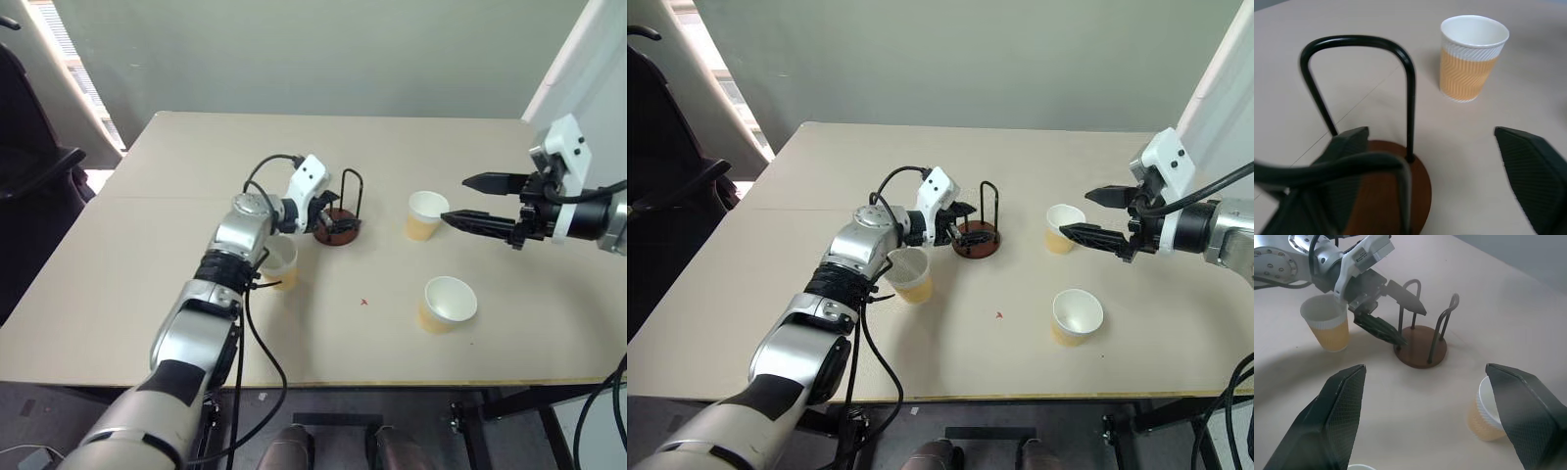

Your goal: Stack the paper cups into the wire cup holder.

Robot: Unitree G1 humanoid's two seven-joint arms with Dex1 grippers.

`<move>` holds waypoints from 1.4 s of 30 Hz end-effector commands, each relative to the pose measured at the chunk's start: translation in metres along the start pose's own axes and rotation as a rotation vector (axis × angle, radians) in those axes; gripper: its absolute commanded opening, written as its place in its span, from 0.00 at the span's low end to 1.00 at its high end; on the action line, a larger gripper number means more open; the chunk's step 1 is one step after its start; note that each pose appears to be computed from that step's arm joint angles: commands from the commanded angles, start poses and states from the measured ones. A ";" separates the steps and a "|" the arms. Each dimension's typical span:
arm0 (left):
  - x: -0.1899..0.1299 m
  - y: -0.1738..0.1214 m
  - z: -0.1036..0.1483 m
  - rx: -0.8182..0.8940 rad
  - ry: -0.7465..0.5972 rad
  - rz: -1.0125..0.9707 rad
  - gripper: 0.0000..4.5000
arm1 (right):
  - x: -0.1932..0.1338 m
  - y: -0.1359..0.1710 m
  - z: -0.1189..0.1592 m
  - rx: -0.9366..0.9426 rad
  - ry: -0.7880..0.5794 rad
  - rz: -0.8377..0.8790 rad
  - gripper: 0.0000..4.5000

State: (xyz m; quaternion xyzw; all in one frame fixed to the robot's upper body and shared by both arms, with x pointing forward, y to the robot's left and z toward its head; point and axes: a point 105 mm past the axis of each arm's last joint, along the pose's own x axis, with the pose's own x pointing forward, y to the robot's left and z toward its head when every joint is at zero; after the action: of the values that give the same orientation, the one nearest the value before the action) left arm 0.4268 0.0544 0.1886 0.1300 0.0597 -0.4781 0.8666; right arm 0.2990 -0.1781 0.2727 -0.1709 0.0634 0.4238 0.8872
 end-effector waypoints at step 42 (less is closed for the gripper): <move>-0.037 -0.107 0.011 0.082 0.004 -0.704 0.01 | -0.055 0.024 0.011 -0.011 0.085 0.037 0.91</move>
State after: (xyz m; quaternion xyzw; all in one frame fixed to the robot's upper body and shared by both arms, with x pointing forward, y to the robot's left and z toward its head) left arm 0.3198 0.0312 0.1835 0.1222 0.1047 -0.7446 0.6478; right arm 0.2496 -0.2002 0.2793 -0.1780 0.1269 0.4402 0.8709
